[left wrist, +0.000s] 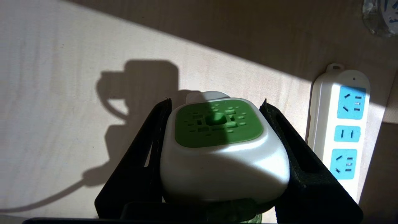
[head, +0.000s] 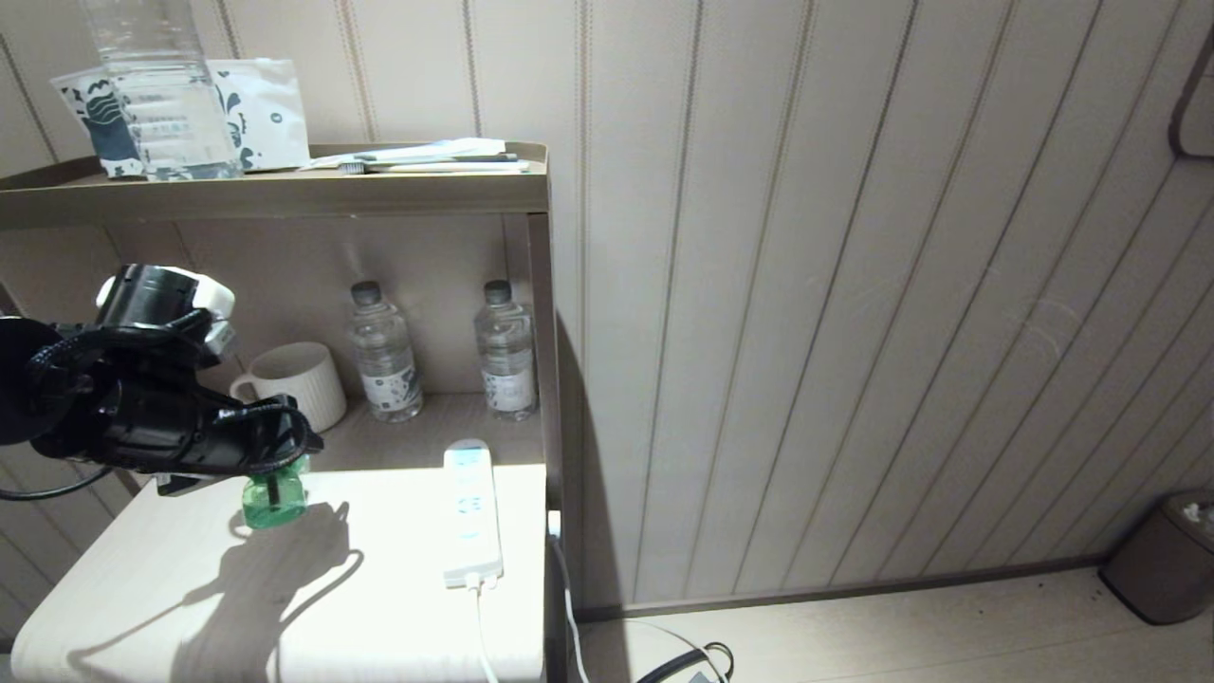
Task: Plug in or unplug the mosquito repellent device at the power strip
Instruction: Place the mosquito repellent liquid on the table
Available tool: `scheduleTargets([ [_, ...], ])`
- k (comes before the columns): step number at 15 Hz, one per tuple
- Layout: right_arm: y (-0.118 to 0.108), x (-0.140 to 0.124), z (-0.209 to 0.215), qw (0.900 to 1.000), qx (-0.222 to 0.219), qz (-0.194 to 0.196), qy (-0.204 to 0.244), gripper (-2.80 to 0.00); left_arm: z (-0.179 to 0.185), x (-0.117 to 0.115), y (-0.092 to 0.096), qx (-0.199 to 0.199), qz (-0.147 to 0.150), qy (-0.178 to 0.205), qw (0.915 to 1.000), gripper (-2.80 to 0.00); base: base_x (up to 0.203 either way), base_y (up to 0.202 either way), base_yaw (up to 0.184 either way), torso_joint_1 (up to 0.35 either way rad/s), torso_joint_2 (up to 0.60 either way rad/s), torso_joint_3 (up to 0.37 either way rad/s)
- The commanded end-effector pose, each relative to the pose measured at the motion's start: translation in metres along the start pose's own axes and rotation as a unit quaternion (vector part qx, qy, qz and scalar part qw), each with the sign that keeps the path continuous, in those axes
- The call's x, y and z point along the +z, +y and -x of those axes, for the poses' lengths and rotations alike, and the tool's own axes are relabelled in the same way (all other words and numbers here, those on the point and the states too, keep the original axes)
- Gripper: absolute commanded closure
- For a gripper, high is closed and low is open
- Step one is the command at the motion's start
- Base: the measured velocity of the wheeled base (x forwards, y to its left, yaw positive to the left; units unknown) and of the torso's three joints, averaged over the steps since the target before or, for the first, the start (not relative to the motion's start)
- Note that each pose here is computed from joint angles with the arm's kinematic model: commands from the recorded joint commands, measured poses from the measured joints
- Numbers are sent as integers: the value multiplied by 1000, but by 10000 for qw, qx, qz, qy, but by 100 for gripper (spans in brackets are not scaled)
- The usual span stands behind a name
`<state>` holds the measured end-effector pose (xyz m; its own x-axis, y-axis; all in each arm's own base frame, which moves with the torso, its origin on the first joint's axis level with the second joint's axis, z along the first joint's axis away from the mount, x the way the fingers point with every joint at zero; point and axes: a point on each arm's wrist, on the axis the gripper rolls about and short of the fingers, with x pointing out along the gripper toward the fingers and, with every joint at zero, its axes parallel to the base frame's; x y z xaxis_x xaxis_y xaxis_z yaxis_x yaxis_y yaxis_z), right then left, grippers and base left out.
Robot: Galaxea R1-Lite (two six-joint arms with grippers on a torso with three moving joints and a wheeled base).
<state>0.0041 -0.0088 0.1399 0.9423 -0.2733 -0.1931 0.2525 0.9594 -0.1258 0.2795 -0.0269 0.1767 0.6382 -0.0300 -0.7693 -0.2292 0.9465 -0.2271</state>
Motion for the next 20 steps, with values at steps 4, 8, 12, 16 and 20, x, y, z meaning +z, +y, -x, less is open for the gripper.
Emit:
scheduleTargets([
  [4, 4, -46, -4, 9995, -308, -70, -68, 0, 5, 2, -1, -43, -47, -96, 9999, 0, 0, 0, 0, 0, 0, 0],
  [8, 8, -44, -4, 9990, -256, -338, -159, 0, -2, 3, -2, -149, -77, -14, 9999, 0, 0, 0, 0, 0, 0, 0],
  [12, 18, -43, -3, 9771, 2022, -472, -469, 0, -12, 4, -1, -219, -210, -208, 9993, 0, 0, 0, 0, 0, 0, 0],
  [16, 18, -45, -1, 9656, 2567, -375, -167, 0, -11, 8, 3, -244, -259, -295, 9989, 0, 0, 0, 0, 0, 0, 0],
  [20, 15, -49, 7, 9636, 2660, -275, 12, 0, -9, 11, 3, -303, -252, -331, 9987, 0, 0, 0, 0, 0, 0, 0],
])
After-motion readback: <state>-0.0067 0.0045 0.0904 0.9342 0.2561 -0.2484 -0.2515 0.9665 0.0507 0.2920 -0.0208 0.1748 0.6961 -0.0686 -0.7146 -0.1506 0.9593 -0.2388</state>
